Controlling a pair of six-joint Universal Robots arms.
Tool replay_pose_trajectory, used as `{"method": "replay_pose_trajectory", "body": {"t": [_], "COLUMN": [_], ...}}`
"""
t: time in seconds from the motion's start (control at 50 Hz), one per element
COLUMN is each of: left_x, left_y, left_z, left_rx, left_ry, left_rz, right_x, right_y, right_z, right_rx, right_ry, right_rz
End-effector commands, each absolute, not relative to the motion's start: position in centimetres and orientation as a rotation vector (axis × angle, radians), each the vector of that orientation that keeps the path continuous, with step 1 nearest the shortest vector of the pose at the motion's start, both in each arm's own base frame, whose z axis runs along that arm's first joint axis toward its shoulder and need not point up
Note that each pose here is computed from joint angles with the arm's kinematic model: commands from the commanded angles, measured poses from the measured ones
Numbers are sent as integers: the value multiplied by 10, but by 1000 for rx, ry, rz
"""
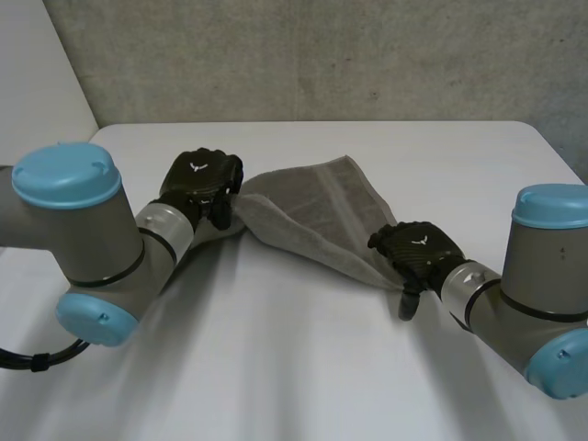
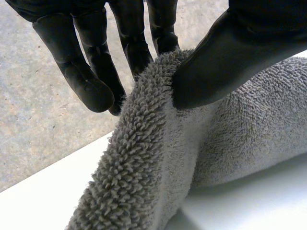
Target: Fold the towel.
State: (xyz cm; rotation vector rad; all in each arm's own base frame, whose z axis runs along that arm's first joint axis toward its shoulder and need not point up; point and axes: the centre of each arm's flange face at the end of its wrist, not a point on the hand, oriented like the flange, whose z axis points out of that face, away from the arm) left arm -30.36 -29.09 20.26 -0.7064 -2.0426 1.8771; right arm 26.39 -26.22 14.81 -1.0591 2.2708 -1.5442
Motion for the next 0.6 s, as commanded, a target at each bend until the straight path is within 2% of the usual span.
{"method": "replay_pose_trajectory", "body": {"t": [0.02,0.38,0.6], "left_x": [-302,-294,-293], "left_y": [-294,-303,-303], "left_z": [203,204,203], "left_rx": [-656,-584,-570], "left_ry": [-2071,-2100,-2106], "left_rz": [1834,1851,1846], "right_x": [259,269,272], "right_y": [-267,-286,-296], "right_z": [147,126,127], "right_rx": [-1037,-1020,-1005], "right_ry": [2282,2288,2291], "right_rz": [-1566,-1567,-1600]}}
